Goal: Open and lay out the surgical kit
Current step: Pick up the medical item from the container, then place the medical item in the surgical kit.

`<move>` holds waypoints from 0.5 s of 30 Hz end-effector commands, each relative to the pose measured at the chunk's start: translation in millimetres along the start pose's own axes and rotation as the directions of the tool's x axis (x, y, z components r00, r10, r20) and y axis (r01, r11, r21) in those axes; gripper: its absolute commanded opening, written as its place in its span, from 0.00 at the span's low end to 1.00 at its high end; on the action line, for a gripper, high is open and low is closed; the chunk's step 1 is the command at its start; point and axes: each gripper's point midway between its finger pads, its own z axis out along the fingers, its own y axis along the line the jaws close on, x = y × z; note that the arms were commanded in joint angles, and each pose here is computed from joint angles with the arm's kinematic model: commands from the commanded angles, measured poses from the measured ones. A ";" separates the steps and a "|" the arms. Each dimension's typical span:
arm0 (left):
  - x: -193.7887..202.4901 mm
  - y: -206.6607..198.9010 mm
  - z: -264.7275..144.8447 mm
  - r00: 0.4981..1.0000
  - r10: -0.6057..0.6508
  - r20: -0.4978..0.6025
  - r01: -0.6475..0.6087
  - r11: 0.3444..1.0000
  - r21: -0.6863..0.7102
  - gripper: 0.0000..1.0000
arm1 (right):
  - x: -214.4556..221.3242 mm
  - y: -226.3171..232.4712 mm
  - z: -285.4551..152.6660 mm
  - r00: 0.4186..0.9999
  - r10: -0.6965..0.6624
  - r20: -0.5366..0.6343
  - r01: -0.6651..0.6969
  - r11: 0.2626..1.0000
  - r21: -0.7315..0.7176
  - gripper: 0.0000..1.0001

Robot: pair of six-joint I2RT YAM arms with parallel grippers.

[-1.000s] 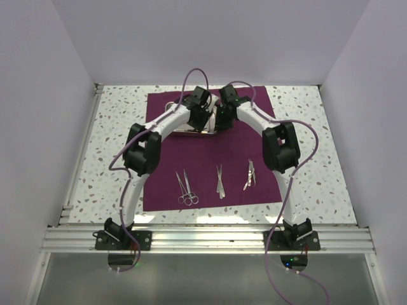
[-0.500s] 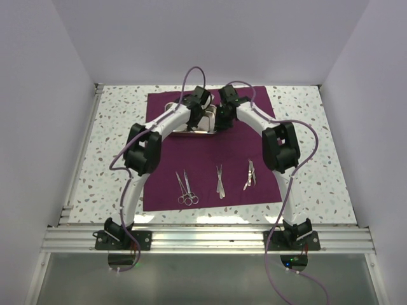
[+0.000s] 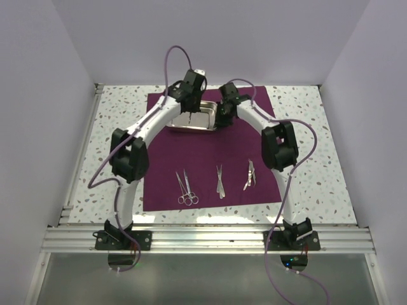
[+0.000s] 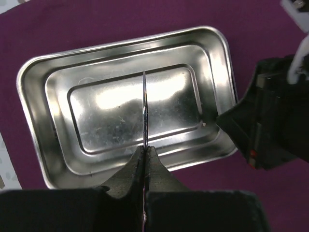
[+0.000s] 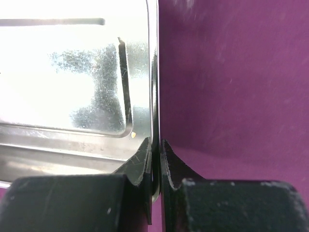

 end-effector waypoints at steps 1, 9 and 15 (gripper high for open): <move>-48.9 12.0 -84.4 0.967 -0.206 0.148 0.202 0.979 0.040 0.00 | 15.1 -38.0 30.3 0.998 0.013 -0.062 -0.006 0.994 0.107 0.00; 31.9 5.2 -143.8 0.941 -0.337 -0.034 0.338 0.939 0.057 0.00 | -16.4 -64.9 29.1 0.993 -0.108 -0.036 0.114 0.965 0.238 0.00; 113.7 -6.1 -160.2 0.903 -0.397 -0.161 0.411 0.909 0.064 0.00 | -13.1 -94.3 7.7 0.992 -0.118 -0.053 0.129 0.941 0.313 0.63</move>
